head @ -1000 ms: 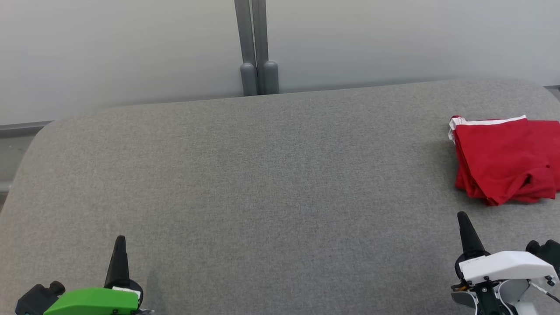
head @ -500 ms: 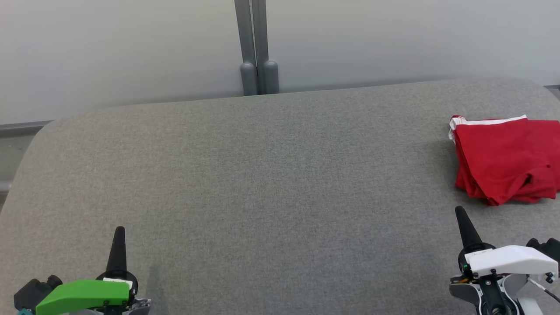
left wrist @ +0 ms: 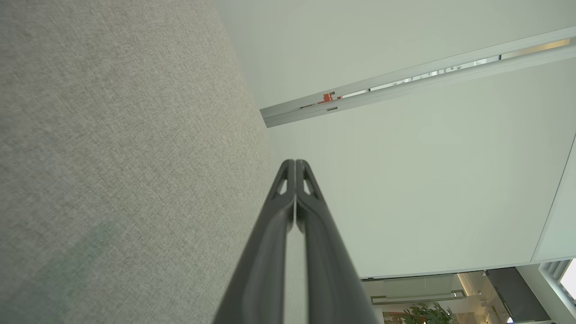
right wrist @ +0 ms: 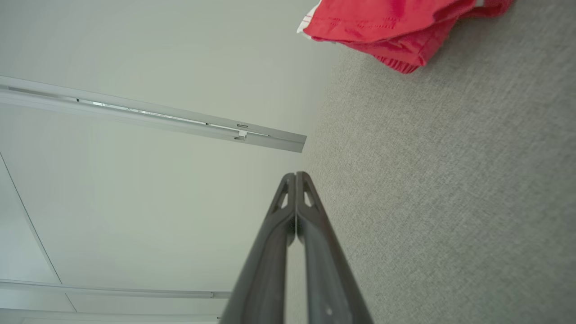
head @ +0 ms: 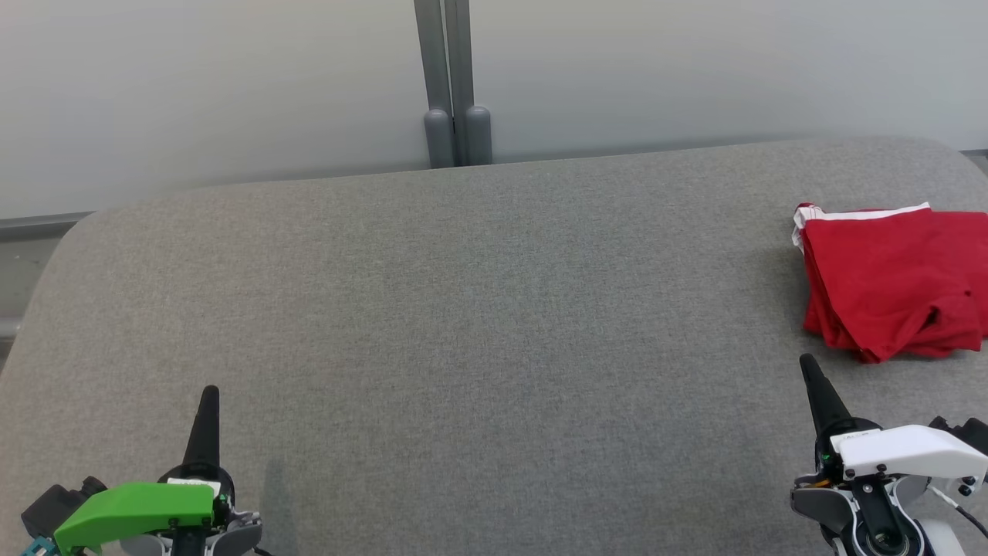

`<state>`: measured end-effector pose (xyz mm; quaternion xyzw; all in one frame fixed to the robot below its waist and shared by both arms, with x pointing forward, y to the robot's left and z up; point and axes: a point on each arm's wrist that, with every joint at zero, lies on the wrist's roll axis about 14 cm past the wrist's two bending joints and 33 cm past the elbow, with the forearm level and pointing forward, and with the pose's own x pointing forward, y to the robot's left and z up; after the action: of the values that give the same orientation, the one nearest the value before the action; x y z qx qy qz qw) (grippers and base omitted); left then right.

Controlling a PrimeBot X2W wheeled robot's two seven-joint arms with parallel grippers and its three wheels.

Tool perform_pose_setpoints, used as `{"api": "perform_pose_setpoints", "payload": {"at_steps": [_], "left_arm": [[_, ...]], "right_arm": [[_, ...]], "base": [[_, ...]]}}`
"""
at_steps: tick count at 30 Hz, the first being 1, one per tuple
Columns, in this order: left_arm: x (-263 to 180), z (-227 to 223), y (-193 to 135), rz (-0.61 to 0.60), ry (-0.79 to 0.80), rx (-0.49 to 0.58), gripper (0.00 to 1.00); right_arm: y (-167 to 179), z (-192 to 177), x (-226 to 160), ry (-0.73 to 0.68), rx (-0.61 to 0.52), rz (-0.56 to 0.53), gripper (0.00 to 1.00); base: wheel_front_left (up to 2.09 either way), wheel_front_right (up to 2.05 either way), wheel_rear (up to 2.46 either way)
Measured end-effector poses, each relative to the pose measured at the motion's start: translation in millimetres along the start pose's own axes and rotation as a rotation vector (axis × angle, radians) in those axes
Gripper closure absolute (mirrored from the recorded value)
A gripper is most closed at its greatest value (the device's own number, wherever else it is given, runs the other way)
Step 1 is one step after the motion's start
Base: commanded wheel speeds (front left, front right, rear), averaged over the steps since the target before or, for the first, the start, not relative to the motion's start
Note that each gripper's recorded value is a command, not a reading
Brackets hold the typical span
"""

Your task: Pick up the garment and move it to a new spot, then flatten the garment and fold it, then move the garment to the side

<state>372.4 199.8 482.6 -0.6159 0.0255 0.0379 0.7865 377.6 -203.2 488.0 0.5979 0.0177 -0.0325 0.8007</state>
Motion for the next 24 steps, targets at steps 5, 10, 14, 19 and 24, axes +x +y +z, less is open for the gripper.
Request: {"api": "perform_pose_setpoints", "payload": {"at_steps": [5,10,14,19,24], "left_arm": [[2,0,-4,-0.012,0.004,-0.036,1.00],[4,1,-6,-0.021,0.007,-0.074,1.00],[6,1,-9,-0.031,0.010,-0.102,1.00],[7,1,-11,-0.039,0.013,-0.136,1.00],[9,2,-15,-0.051,0.015,-0.169,1.00]], "right_arm": [[2,0,1,0.003,0.046,0.008,1.00],[4,0,3,0.005,0.089,0.015,1.00],[7,0,4,0.008,0.121,0.025,1.00],[9,0,5,0.014,0.163,0.031,1.00],[11,0,6,0.016,0.201,0.039,1.00]], "base": [[0.00,0.00,0.00],[0.00,0.00,0.00],[0.00,0.00,0.00],[0.00,0.00,0.00],[0.00,0.00,0.00]]}}
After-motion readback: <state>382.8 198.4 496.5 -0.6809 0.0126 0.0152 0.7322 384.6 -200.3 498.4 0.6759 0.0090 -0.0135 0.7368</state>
